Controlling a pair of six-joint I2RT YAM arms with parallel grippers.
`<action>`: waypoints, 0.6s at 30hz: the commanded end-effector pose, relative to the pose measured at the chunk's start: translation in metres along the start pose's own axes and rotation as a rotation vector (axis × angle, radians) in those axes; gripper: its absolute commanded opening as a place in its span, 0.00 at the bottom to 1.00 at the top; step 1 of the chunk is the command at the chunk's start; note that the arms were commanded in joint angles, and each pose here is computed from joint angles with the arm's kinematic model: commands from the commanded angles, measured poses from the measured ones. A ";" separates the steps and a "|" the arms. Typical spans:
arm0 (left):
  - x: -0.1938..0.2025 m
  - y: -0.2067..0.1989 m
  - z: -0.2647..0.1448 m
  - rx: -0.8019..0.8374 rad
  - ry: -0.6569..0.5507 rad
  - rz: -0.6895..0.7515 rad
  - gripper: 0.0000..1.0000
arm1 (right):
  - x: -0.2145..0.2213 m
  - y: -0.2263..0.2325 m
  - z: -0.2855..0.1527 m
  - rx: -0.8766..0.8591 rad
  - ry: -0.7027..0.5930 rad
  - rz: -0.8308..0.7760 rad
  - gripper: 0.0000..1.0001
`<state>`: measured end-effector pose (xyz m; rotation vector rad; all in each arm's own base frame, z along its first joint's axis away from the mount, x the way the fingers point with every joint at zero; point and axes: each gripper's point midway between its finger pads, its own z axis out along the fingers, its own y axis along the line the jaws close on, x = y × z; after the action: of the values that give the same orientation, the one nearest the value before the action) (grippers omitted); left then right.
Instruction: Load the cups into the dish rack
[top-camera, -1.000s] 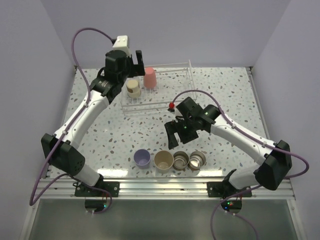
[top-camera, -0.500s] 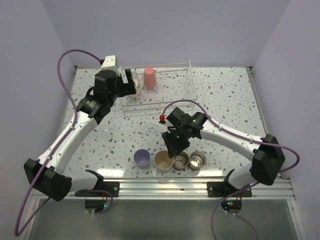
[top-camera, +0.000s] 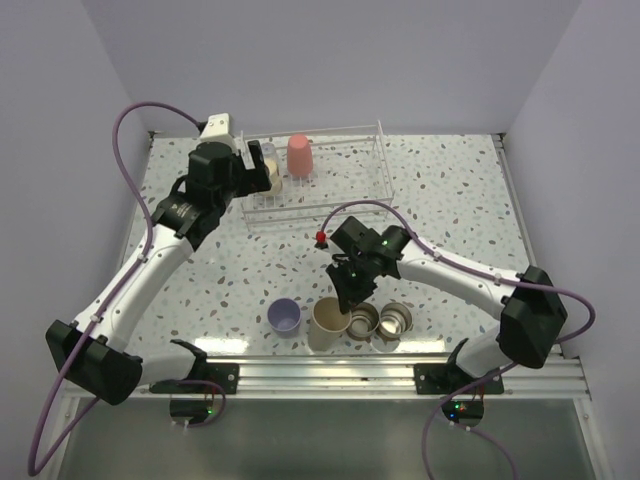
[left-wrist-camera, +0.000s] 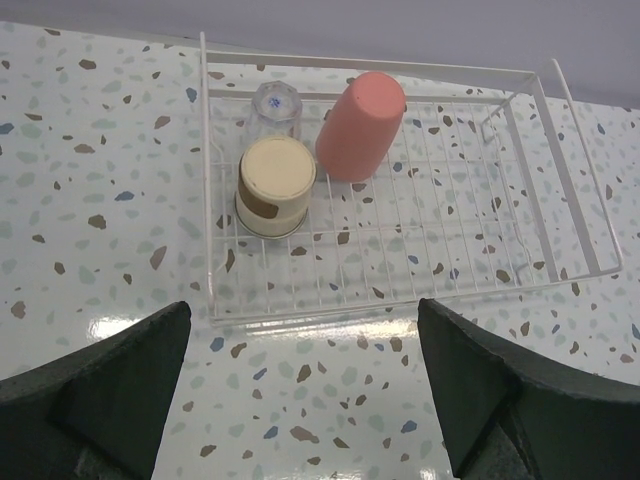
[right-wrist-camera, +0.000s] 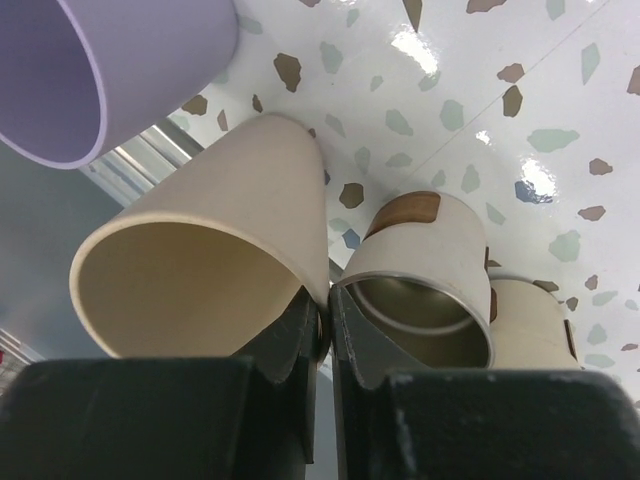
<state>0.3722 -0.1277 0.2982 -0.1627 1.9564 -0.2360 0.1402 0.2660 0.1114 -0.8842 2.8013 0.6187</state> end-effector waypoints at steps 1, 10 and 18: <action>-0.007 0.003 0.000 -0.021 -0.022 -0.014 0.98 | -0.008 0.000 -0.001 0.005 -0.023 -0.035 0.08; -0.021 -0.004 0.003 -0.011 -0.019 0.039 0.98 | -0.034 -0.019 -0.014 0.151 -0.056 -0.054 0.00; -0.053 -0.004 -0.003 -0.032 -0.085 0.079 0.99 | -0.083 -0.056 -0.056 0.216 -0.167 0.064 0.00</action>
<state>0.3856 -0.1282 0.3212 -0.1180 1.9430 -0.1867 0.2102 0.2558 0.1370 -0.7673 2.7383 0.3856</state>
